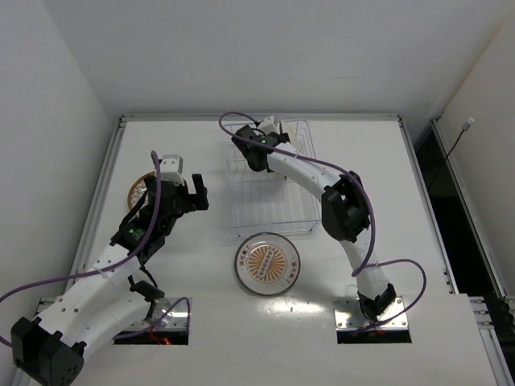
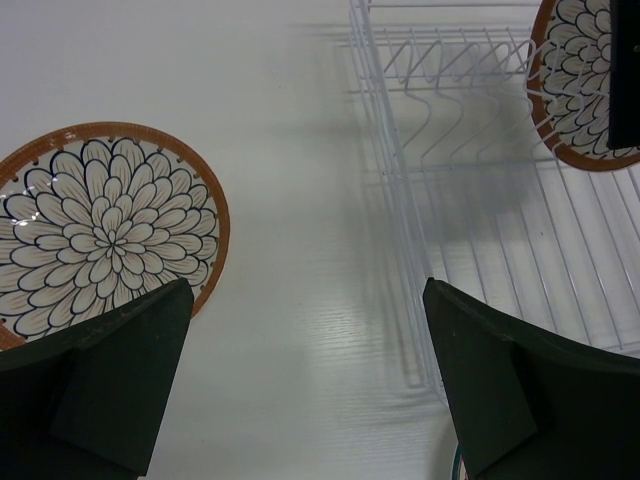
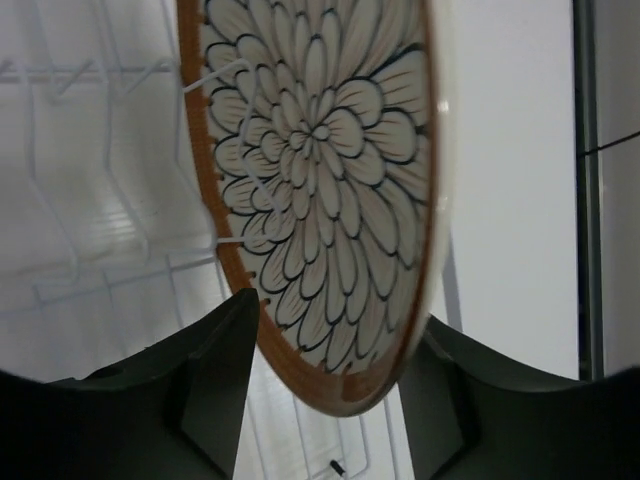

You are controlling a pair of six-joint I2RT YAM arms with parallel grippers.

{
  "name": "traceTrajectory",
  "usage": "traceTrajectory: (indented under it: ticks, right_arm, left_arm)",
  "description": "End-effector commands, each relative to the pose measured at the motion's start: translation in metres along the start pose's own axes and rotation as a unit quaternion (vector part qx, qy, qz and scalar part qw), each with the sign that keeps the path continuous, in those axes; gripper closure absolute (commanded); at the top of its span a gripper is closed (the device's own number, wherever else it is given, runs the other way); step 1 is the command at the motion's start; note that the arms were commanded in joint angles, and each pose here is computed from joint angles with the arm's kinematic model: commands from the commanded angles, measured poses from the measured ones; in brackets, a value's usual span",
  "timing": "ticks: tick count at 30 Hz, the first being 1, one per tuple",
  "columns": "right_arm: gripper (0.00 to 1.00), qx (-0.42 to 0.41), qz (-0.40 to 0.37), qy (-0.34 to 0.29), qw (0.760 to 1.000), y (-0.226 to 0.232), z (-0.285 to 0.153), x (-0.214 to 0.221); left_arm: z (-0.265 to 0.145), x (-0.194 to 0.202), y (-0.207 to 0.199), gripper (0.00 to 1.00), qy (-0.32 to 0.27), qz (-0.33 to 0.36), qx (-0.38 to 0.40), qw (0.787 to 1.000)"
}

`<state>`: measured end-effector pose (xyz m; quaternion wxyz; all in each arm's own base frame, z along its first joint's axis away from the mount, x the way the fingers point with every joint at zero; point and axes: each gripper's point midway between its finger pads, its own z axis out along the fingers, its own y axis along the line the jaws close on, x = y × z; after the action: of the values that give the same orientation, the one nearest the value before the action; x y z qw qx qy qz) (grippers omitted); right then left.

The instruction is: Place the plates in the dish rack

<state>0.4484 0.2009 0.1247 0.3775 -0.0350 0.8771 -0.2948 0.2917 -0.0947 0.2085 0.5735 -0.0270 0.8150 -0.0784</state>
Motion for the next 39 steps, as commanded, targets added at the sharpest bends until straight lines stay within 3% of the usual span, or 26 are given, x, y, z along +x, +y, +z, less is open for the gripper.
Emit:
traceTrajectory:
  ticks: [1,9,13,15,17,18,20,21,22,24,26,27,30,33,35,37,39]
  right_arm:
    - [0.47,-0.067,0.05,-0.011,0.996,0.001,-0.021,-0.025]
    - [0.1,-0.104,0.116,-0.091,0.984,-0.089,-0.093,-0.086]
    - [0.07,-0.212,0.131,-0.108,0.962,-0.102,-0.134,-0.079]
    - [0.07,-0.265,0.12,-0.087,0.953,-0.091,-0.141,-0.049]
    - [0.07,-0.356,0.15,-0.074,0.919,-0.085,-0.165,-0.015]
    - [0.07,-0.426,0.171,-0.084,0.885,-0.074,-0.187,-0.013]
    - [0.07,-0.485,0.199,-0.074,0.848,-0.077,-0.205,0.036]
    - [0.07,-0.526,0.232,-0.05,0.816,-0.072,-0.22,0.05]
    - [0.07,-0.537,0.244,-0.027,0.807,-0.062,-0.214,0.08]
    - [0.07,-0.559,0.304,-0.008,0.771,-0.078,-0.231,0.099]
    - [0.09,-0.562,0.33,0.033,0.757,-0.071,-0.224,0.135]
    - [0.09,-0.577,0.368,0.039,0.728,-0.081,-0.236,0.138]
    - [0.12,-0.568,0.414,0.085,0.706,-0.078,-0.228,0.171]
    - [0.17,-0.549,0.437,0.121,0.702,-0.074,-0.216,0.203]
    - [0.2,-0.527,0.45,0.186,0.697,-0.055,-0.201,0.24]
    - [0.22,-0.542,0.465,0.212,0.667,-0.043,-0.203,0.245]
    - [0.22,-0.528,0.474,0.241,0.662,-0.034,-0.195,0.262]
  left_arm:
    - [0.0,-0.008,-0.004,0.0,-0.018,-0.003,0.006,1.0]
    - [0.0,-0.007,0.001,0.0,-0.017,0.003,-0.006,1.0]
    - [0.002,-0.005,0.004,0.0,-0.015,0.005,-0.017,1.0]
    - [0.003,-0.001,0.007,0.0,-0.008,0.008,-0.024,1.0]
    - [0.003,-0.006,0.006,0.0,-0.012,0.007,-0.023,1.0]
    - [0.005,-0.003,0.007,0.0,-0.009,0.009,-0.029,1.0]
    - [0.005,-0.003,0.007,0.0,-0.009,0.009,-0.029,1.0]
    - [0.005,-0.003,0.007,0.0,-0.009,0.009,-0.029,1.0]
    - [0.007,-0.001,0.007,0.0,-0.004,0.011,-0.03,0.999]
    - [0.007,-0.001,0.007,0.0,-0.004,0.011,-0.03,0.999]
    - [0.007,-0.001,0.007,0.0,-0.004,0.011,-0.03,0.999]
    - [0.007,-0.001,0.007,0.0,-0.004,0.011,-0.03,0.999]
    - [0.008,0.001,0.007,0.0,0.0,0.012,-0.032,0.999]
    - [0.008,0.001,0.007,0.0,0.0,0.012,-0.032,0.999]
    - [0.007,-0.001,0.007,0.0,-0.004,0.011,-0.03,0.999]
    - [0.007,-0.001,0.007,0.0,-0.004,0.011,-0.03,0.999]
    - [0.007,-0.001,0.007,0.0,-0.004,0.011,-0.03,0.999]
